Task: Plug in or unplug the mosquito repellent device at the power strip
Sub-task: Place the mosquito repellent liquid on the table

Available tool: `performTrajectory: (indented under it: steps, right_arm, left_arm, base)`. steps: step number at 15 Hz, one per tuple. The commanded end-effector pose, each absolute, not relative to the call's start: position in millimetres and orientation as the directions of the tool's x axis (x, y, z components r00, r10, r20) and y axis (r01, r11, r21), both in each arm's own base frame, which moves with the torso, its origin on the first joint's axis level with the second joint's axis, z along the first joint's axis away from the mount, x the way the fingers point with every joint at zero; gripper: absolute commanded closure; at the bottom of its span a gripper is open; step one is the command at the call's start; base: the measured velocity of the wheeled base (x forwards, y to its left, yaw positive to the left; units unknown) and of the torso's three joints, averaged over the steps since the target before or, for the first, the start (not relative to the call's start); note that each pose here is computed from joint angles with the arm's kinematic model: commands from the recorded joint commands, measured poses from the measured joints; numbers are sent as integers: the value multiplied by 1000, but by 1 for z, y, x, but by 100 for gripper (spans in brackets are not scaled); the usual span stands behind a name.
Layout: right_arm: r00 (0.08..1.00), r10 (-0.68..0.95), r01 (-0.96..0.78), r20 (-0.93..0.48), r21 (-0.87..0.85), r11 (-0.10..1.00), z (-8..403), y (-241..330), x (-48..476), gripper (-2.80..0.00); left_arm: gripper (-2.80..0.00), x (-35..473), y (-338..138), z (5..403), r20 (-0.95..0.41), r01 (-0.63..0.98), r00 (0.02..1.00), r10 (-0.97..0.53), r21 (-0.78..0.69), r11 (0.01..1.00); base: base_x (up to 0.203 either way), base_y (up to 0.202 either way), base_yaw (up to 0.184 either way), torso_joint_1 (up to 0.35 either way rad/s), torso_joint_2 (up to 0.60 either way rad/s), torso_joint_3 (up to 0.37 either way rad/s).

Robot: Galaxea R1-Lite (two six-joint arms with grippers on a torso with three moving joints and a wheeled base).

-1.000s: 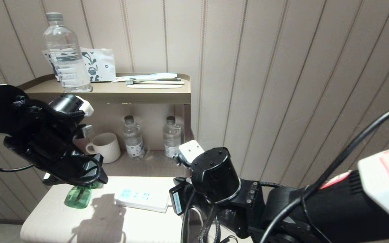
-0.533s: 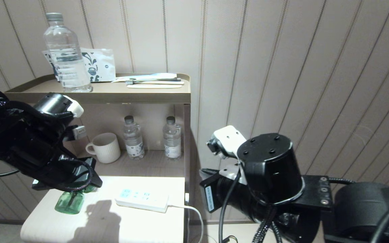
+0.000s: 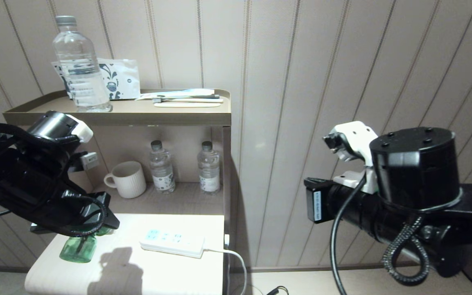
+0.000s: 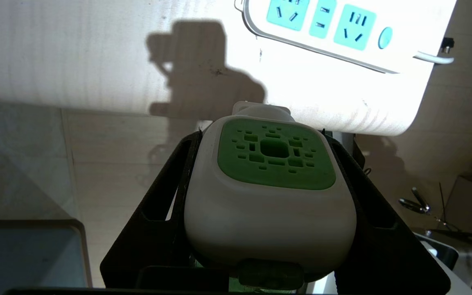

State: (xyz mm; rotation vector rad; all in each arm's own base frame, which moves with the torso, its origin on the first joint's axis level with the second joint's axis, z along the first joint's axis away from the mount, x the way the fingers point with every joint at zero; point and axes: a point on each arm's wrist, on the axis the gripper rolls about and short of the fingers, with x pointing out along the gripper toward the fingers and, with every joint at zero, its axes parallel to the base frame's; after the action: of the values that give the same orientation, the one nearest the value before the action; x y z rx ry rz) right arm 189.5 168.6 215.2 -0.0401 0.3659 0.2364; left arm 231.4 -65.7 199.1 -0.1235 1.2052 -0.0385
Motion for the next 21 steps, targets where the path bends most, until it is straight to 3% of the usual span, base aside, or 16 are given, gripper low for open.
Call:
performTrajectory:
  steps: [1, 8, 15, 18, 21]
  right_arm:
    - [936, 174, -180, -306, 7, 984, 229, 145, 180, 0]
    - [961, -162, 152, -223, -60, 987, 237, 72, 162, 0]
    - [876, -456, 447, -156, -93, 890, 223, 15, 109, 0]
    - [798, -592, 586, -112, -84, 806, 216, -4, 83, 0]
    - [776, -626, 621, -82, -77, 780, 204, -10, 60, 0]
  left_arm:
    - [0, 229, -65, 201, -927, -37, 362, -98, -119, 992]
    - [0, 225, -64, 203, -924, -37, 368, -100, -122, 992]
    - [0, 225, -64, 203, -920, -34, 377, -106, -128, 991]
    - [0, 224, -64, 201, -918, -31, 381, -107, -128, 991]
    - [0, 222, -63, 202, -915, -25, 389, -109, -129, 991]
  base:
    - [0, 0, 0, 0, 0, 0]
    - [0, 0, 0, 0, 0, 0]
    - [0, 0, 0, 0, 0, 0]
    - [0, 0, 0, 0, 0, 0]
    - [0, 0, 0, 0, 0, 0]
